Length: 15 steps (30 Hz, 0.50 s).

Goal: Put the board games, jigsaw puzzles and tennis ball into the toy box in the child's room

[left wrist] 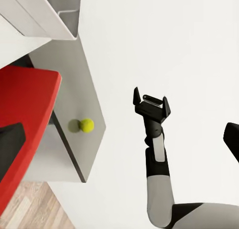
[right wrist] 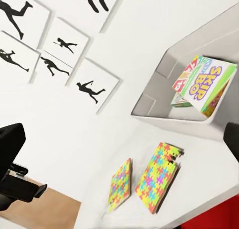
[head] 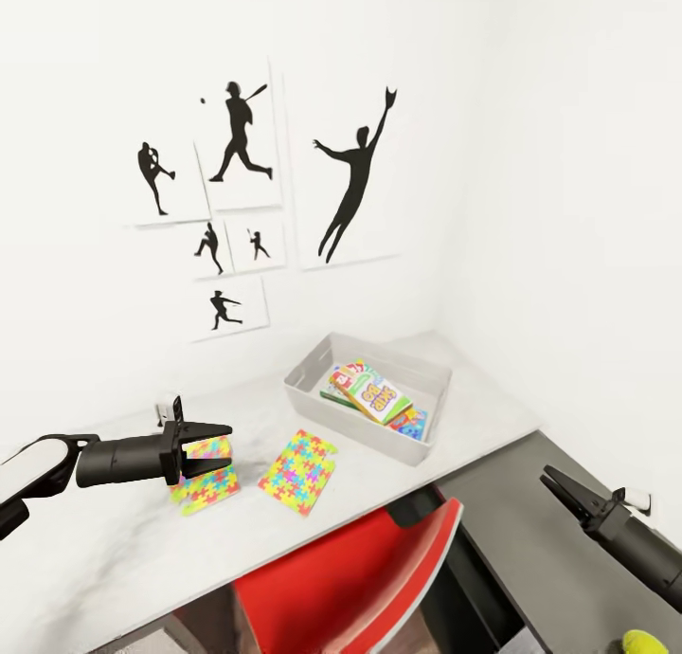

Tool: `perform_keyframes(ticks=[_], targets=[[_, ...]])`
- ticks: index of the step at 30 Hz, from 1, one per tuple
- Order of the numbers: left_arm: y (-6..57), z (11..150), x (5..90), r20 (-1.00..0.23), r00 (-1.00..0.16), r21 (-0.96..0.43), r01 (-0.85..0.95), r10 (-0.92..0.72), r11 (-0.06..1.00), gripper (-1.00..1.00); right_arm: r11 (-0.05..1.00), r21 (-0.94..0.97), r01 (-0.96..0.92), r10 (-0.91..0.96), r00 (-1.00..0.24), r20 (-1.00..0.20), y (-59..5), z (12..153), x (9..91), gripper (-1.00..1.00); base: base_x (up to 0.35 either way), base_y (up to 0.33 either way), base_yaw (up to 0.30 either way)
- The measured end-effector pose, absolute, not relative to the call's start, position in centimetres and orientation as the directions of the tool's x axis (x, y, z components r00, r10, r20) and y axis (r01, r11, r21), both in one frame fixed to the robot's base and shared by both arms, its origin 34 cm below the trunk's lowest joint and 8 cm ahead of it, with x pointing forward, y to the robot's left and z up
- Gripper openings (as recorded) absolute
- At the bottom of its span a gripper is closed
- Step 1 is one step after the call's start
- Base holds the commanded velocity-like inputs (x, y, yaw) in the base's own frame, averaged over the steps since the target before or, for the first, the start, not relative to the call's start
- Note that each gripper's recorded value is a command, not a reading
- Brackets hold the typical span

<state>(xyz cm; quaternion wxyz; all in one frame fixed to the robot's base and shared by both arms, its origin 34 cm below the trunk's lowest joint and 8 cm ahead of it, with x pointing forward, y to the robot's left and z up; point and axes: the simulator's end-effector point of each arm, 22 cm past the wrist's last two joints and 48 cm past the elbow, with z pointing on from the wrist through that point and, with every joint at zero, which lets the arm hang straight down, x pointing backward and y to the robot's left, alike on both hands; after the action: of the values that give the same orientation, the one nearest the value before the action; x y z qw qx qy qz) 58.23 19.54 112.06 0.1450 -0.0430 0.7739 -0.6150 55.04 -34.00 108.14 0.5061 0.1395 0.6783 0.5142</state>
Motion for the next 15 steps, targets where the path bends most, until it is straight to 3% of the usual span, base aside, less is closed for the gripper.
perform_keyframes(ticks=[7,15], targets=[[19.49,112.56,58.06,-0.181,-0.953,-0.963,0.122,-0.244,0.239,1.00,0.433,0.835,-0.339,0.709,-0.443,-0.548,-34.01,108.58,54.95,1.00,-0.117,0.106,0.000],[19.49,112.70,58.01,-0.184,-0.952,-0.963,0.125,-0.244,0.239,1.00,0.434,0.833,-0.342,0.708,-0.442,-0.551,-33.97,108.72,54.93,1.00,-0.018,0.077,0.000]])
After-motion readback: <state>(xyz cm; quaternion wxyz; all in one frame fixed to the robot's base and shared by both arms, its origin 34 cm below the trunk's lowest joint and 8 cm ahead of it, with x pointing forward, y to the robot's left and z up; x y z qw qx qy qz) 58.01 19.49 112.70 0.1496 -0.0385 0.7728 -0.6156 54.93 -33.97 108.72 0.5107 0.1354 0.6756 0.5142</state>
